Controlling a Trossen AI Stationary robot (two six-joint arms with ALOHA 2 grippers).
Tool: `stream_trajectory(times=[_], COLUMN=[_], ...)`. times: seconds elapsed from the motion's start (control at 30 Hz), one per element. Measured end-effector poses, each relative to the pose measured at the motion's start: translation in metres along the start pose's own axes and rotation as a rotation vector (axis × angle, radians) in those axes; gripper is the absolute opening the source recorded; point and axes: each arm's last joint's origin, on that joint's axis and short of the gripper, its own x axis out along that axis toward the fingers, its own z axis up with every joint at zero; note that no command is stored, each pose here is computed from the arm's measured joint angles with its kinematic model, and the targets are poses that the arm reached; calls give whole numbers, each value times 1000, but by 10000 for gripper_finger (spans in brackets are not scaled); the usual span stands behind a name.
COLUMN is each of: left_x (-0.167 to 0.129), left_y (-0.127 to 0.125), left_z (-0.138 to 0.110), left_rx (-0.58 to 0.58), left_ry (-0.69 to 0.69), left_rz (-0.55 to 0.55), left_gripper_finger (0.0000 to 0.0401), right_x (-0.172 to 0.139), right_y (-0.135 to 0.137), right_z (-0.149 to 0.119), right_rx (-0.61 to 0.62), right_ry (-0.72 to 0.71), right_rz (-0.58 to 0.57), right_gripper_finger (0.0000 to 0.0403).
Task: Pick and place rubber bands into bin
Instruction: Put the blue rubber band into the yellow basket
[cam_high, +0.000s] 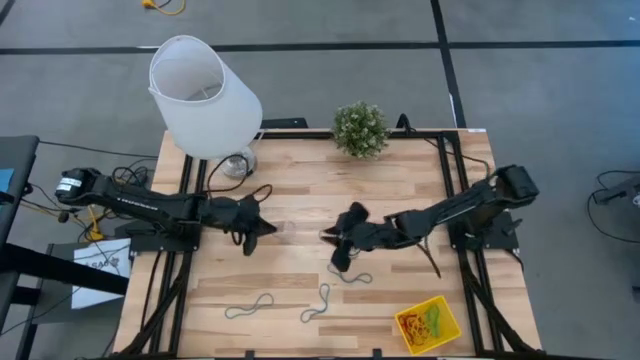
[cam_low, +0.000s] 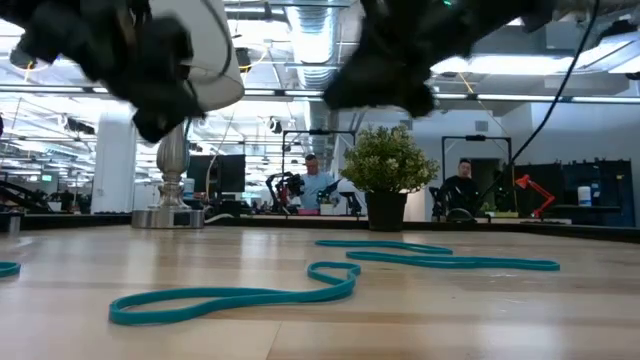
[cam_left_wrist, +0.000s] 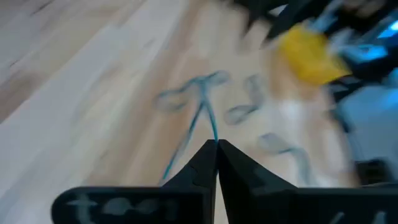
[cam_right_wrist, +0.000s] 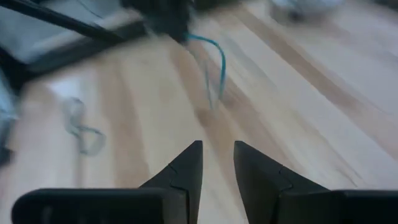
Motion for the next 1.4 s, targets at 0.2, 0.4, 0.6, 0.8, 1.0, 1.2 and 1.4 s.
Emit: stream_trajectory(times=[0.2,0.4,0.6,0.8,1.0,1.2,1.4], left_x=[-7,-10,-11,-12,-12,-12,-12], left_y=[-31,-45,-47,-50,-51,-49,-49], left_z=[23,23,13,10,7,6,4], left_rx=[82,128,116,121,131,140,143], left_ry=[-68,-68,-17,-8,14,16,42], left_rz=[-130,-170,-101,-103,-99,-74,-77], left_gripper_finger=[0,0,0,0,0,0,0], right_x=[32,67,107,131,123,106,103], right_y=[13,24,32,36,40,54,59], right_z=[-3,-11,-6,1,11,22,19], right_rx=[-183,-256,-276,-291,-322,-280,-291], right_ry=[-134,-113,-99,4,136,107,126], right_rz=[113,100,165,225,183,215,220], right_gripper_finger=[85,85,85,85,85,85,85])
